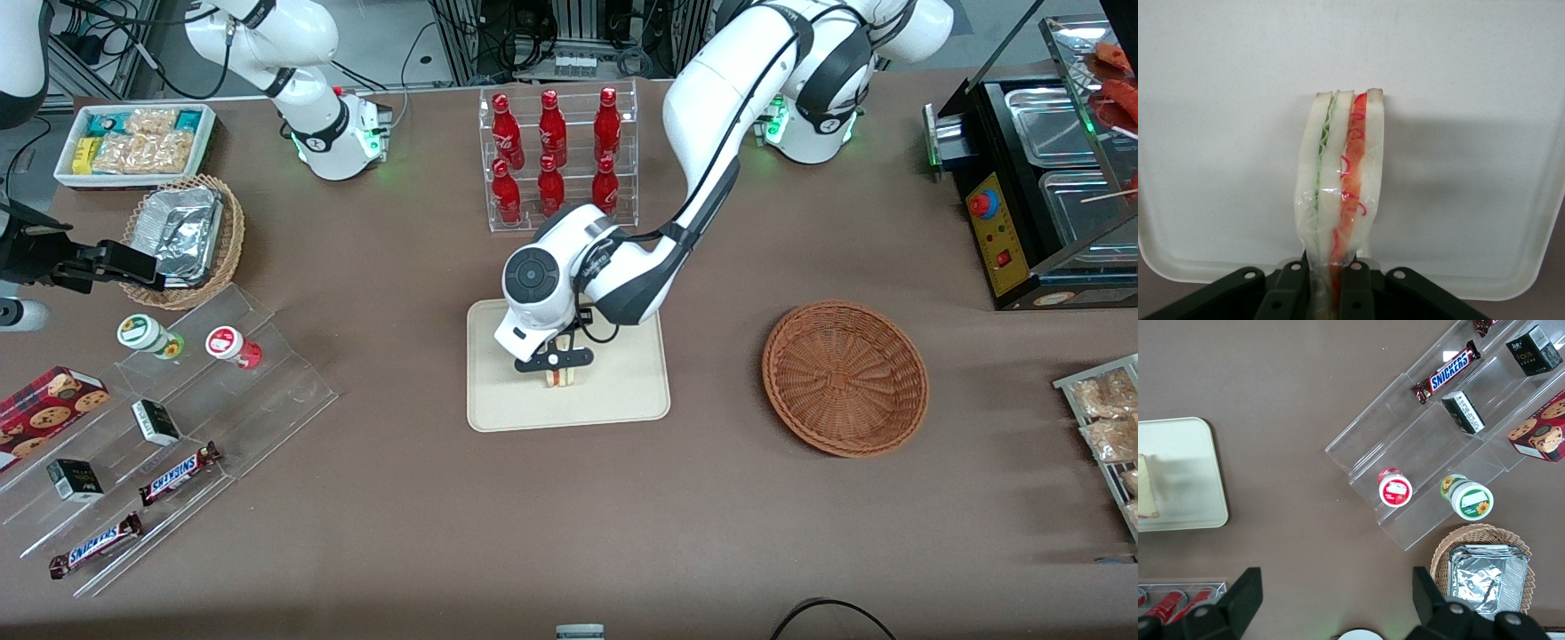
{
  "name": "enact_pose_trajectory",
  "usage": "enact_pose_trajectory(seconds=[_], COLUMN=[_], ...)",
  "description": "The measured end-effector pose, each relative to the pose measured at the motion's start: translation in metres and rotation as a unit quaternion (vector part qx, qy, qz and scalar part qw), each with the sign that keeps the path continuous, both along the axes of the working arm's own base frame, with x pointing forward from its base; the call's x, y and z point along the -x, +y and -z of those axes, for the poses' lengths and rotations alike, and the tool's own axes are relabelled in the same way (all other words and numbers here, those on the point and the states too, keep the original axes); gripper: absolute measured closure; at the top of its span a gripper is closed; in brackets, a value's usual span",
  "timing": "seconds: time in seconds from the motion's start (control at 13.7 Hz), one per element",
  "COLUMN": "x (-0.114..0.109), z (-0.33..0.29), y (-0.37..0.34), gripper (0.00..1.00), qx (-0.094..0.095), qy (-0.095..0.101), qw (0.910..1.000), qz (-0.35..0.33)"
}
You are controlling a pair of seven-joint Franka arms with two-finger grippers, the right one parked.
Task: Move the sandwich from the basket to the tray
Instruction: 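Lower the sandwich onto the tray and open the left gripper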
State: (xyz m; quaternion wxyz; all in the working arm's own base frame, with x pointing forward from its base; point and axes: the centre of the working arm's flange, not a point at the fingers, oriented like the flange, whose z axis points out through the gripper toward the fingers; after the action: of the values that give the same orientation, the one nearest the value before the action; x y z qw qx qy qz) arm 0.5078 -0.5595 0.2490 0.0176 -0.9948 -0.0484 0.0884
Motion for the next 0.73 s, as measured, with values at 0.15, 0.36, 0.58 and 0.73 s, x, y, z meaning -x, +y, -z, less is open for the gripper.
enact_pose_trajectory(seconds=[0.15, 0.36, 0.58, 0.73], x=[-0.0022, -0.006, -0.0071, -0.0074], z=[0.0022, -0.0018, -0.0014, 0.001], y=[0.0006, 0.0012, 0.0018, 0.0012], gripper=[0.85, 0.85, 0.85, 0.85], qx=[-0.001, 0.001, -0.001, -0.002], qy=[-0.001, -0.007, -0.008, -0.01], qw=[1.0, 1.0, 0.9999, 0.9995], qz=[-0.001, -0.003, -0.014, -0.028])
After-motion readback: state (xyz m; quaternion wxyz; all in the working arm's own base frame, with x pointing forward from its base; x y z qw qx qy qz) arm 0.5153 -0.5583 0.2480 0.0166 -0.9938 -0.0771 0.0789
